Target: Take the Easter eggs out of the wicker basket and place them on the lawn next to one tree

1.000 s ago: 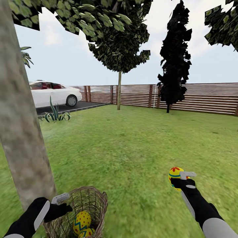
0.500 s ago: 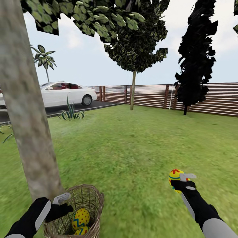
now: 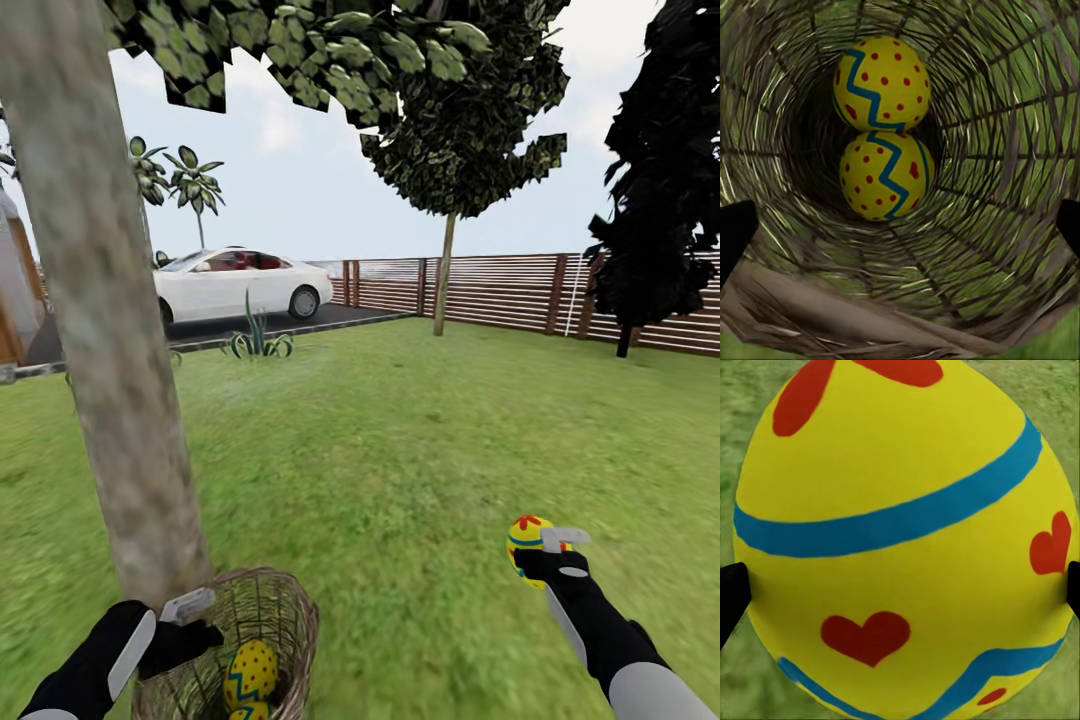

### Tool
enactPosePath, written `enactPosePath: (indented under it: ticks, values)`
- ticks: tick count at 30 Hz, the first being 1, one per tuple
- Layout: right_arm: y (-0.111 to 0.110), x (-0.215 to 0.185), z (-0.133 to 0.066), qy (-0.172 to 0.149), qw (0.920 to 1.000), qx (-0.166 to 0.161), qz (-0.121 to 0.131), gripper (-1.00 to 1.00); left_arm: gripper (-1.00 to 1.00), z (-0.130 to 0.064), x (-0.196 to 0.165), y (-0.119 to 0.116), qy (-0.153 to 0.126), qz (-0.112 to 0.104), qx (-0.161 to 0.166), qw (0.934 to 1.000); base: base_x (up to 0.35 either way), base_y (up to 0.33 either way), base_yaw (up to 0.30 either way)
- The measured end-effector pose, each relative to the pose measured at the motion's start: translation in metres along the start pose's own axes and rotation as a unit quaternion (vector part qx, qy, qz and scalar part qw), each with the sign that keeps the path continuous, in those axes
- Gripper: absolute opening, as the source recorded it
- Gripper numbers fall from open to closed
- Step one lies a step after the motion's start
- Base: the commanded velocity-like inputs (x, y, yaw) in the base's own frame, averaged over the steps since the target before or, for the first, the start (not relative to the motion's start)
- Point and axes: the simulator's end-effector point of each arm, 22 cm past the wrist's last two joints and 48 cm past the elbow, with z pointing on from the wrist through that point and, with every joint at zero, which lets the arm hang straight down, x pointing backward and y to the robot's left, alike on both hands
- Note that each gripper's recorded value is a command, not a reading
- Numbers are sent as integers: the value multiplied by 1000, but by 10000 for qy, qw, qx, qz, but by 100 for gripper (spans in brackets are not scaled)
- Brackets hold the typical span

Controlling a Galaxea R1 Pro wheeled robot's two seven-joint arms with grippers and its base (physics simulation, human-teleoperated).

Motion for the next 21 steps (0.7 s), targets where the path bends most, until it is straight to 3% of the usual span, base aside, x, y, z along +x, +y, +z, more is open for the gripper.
enactPosePath:
  ticks: [5,11,21]
  values:
    - [0,1,0,11,10000,-4,3,-100,100,0,0,-1,2,-3,7,10000,273,0,7]
    - [-1,1,1,13,10000,2,0,-100,100,1,1,-4,12,-2,28,10000,14,0,0]
    - [-1,22,8,5,10000,24,1,-100,100,19,14,3,19,-2,23,10000,0,0,0]
